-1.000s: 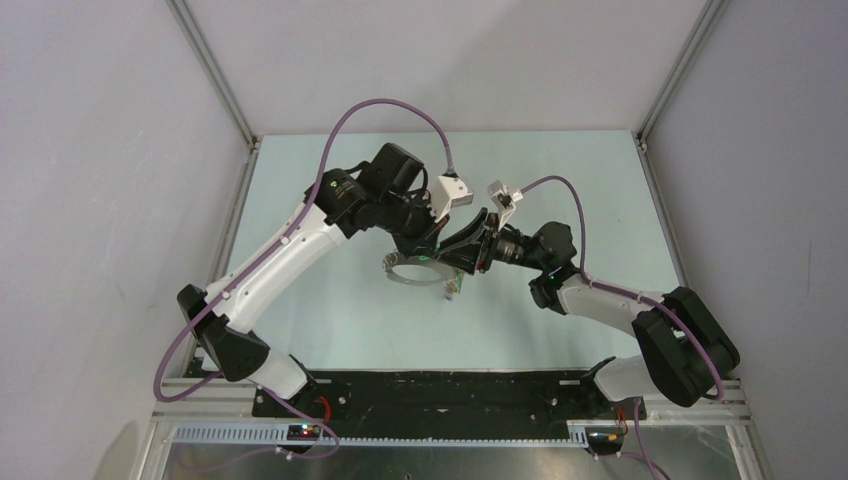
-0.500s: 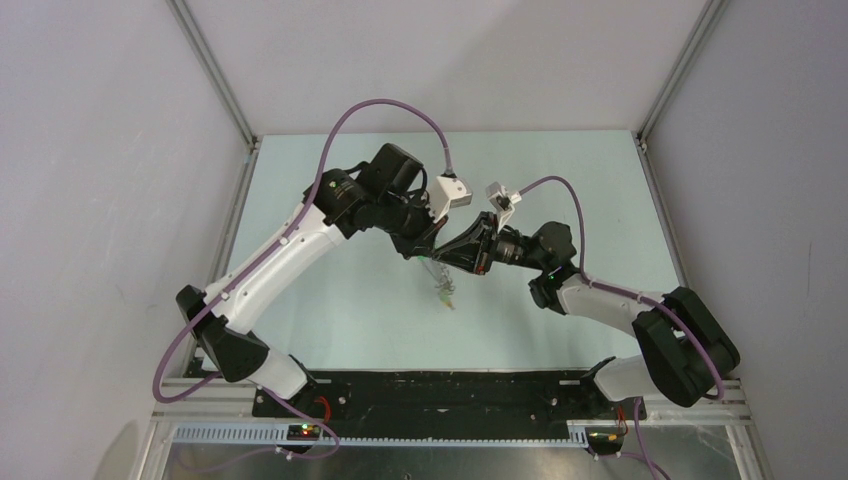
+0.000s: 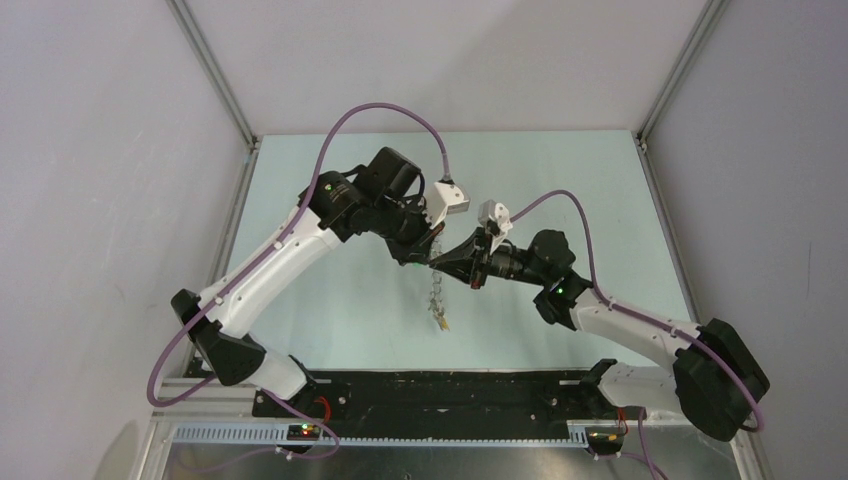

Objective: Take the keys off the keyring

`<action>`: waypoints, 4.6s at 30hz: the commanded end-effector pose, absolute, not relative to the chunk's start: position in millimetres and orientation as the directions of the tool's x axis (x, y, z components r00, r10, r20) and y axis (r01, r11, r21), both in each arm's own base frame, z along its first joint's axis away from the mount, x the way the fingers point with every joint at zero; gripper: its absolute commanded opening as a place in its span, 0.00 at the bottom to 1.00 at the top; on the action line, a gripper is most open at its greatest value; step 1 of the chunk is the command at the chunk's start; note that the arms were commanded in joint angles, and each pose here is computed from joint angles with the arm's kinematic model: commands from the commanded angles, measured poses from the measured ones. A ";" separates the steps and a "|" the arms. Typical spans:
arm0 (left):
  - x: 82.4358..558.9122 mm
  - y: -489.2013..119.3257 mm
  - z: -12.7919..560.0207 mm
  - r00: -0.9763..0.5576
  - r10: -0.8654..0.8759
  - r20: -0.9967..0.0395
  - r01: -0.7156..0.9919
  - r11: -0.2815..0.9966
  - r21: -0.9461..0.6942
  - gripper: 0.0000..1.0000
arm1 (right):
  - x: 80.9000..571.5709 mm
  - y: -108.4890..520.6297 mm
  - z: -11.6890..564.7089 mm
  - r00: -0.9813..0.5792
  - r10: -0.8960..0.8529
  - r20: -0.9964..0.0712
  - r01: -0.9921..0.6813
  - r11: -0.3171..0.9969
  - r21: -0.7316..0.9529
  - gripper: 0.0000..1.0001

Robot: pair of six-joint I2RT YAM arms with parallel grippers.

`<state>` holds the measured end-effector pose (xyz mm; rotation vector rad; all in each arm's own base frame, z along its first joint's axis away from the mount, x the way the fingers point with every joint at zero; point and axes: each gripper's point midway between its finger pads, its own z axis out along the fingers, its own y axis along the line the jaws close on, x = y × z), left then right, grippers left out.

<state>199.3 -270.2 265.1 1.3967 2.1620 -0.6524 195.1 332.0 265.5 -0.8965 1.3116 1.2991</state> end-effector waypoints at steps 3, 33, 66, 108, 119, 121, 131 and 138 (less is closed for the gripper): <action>205.8 -283.1 301.7 -0.297 0.612 -0.733 0.934 0.347 -0.089 0.00 | 180.7 339.5 274.8 0.041 0.082 -0.996 -0.980 0.197 -0.024 0.02; 203.9 -284.2 302.9 -0.289 0.617 -0.732 0.940 0.329 -0.093 0.00 | 178.0 302.2 273.4 0.226 0.104 -0.968 -0.930 0.318 -0.183 0.56; 192.5 -293.0 302.7 -0.299 0.612 -0.732 0.945 0.296 -0.138 0.00 | 207.4 322.6 302.2 0.289 0.255 -0.923 -0.917 0.349 -0.191 0.49; 207.6 -287.6 308.2 -0.425 0.571 -0.702 0.886 0.420 -0.195 0.00 | 144.1 347.9 236.4 0.894 -0.291 -0.341 -0.313 0.141 -0.939 0.08; 200.3 -284.3 304.5 -0.388 0.592 -0.706 0.909 0.374 -0.186 0.00 | 160.0 325.8 258.7 0.669 -0.068 -0.740 -0.692 0.309 -0.653 0.59; 200.4 -284.0 303.8 -0.383 0.595 -0.706 0.911 0.370 -0.181 0.00 | 158.0 319.5 267.9 0.592 0.024 -0.806 -0.775 0.291 -0.561 0.67; 202.2 -285.9 304.2 -0.374 0.598 -0.708 0.915 0.364 -0.176 0.00 | 175.8 305.1 289.6 0.262 0.205 -0.943 -0.942 0.265 -0.204 0.69; 200.7 -286.9 305.7 -0.364 0.599 -0.713 0.920 0.352 -0.174 0.00 | 196.3 301.1 294.0 0.078 0.263 -0.962 -0.973 0.229 -0.016 0.64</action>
